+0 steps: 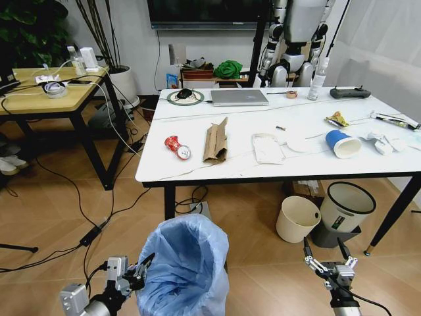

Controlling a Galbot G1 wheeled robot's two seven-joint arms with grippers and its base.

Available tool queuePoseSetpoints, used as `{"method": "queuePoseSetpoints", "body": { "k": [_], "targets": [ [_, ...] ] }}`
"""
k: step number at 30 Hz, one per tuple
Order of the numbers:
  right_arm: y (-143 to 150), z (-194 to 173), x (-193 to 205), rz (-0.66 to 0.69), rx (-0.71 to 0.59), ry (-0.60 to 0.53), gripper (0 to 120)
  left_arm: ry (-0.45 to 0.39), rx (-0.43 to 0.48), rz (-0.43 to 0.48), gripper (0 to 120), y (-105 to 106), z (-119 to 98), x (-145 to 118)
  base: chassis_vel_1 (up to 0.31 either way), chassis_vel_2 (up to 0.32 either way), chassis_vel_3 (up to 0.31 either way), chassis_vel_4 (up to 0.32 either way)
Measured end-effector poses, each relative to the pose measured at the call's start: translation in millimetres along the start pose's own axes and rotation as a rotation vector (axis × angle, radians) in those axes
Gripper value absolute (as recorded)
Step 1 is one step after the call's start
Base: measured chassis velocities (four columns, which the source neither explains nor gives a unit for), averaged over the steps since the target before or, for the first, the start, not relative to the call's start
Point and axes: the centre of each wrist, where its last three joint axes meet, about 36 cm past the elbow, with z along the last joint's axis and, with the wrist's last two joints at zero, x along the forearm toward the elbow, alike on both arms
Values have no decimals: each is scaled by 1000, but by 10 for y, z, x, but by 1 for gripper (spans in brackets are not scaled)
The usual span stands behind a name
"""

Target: Pick up the trash bin and place the trash from the table into it.

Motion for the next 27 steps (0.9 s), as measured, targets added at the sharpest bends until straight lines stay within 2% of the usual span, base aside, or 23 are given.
{"method": "queuePoseSetpoints", "body": {
  "k": [27],
  "targets": [
    [-24, -62, 27, 1, 0, -8, 100, 3, -2, -3, 0, -13, 37, 11, 0, 0, 0, 0]
  ]
}}
